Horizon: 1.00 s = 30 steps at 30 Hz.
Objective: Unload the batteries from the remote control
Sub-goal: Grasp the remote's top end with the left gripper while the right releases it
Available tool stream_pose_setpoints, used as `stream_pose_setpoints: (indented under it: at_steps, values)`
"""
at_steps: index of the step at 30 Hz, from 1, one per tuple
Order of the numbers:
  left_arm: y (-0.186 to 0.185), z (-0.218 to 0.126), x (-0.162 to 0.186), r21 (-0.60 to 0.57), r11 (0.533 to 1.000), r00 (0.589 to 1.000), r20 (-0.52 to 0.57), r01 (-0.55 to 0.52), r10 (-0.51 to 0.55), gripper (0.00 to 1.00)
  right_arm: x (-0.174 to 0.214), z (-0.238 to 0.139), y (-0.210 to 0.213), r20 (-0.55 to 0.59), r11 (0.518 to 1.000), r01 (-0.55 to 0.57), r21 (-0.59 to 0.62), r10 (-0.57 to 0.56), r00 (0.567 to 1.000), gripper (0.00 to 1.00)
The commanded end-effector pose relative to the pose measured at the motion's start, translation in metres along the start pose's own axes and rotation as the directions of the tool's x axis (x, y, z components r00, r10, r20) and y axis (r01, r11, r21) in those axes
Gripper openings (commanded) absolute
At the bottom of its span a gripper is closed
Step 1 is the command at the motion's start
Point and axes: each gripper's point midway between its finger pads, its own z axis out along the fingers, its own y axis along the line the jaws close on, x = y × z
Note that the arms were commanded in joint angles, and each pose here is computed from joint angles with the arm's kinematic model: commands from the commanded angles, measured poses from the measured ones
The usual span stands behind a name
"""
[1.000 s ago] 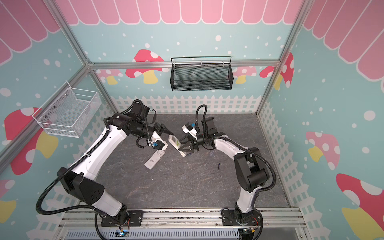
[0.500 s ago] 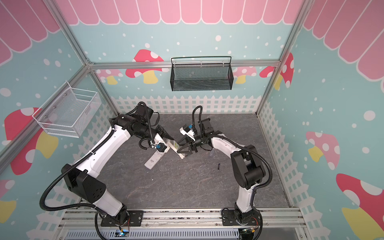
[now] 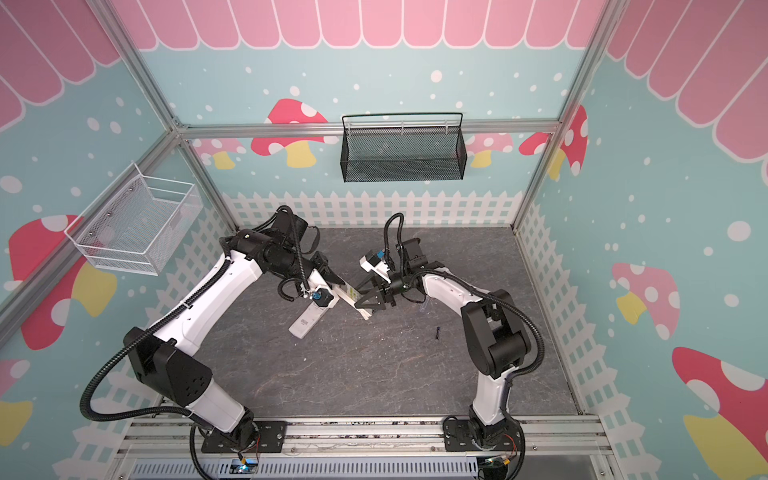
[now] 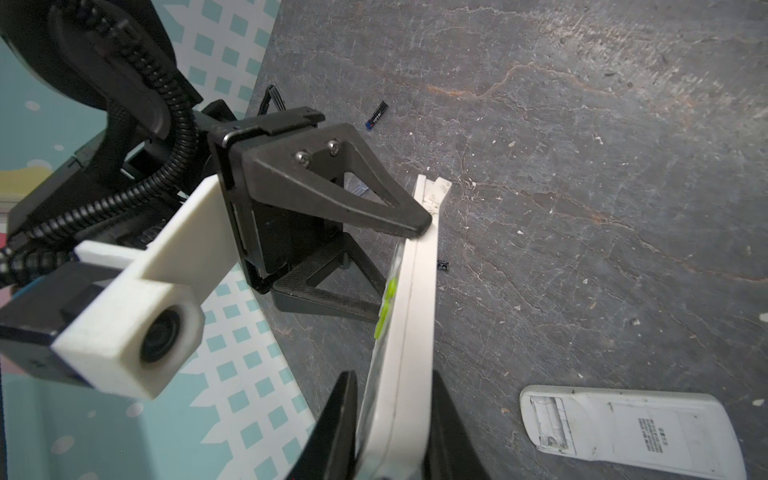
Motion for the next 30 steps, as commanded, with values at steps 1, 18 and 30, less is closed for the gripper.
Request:
stream_pose_setpoints:
  at_steps: [1,18,30]
  values:
    - [-0.010,0.003,-0.001,0.039,0.975,0.975,0.009,-0.220,0.220,0.16,-0.011,0.004,0.003,0.015,0.995,0.100,-0.024,-0.100,0.995,0.27]
    - [-0.017,0.003,0.001,0.066,0.976,0.978,-0.005,-0.208,0.208,0.09,-0.015,-0.005,0.006,-0.052,0.977,0.188,0.105,-0.183,0.982,0.67]
    - [-0.029,-0.004,0.005,0.114,0.992,0.995,-0.087,-0.046,0.056,0.00,-0.038,-0.044,0.030,-0.140,0.776,0.440,0.452,-0.425,0.894,0.80]
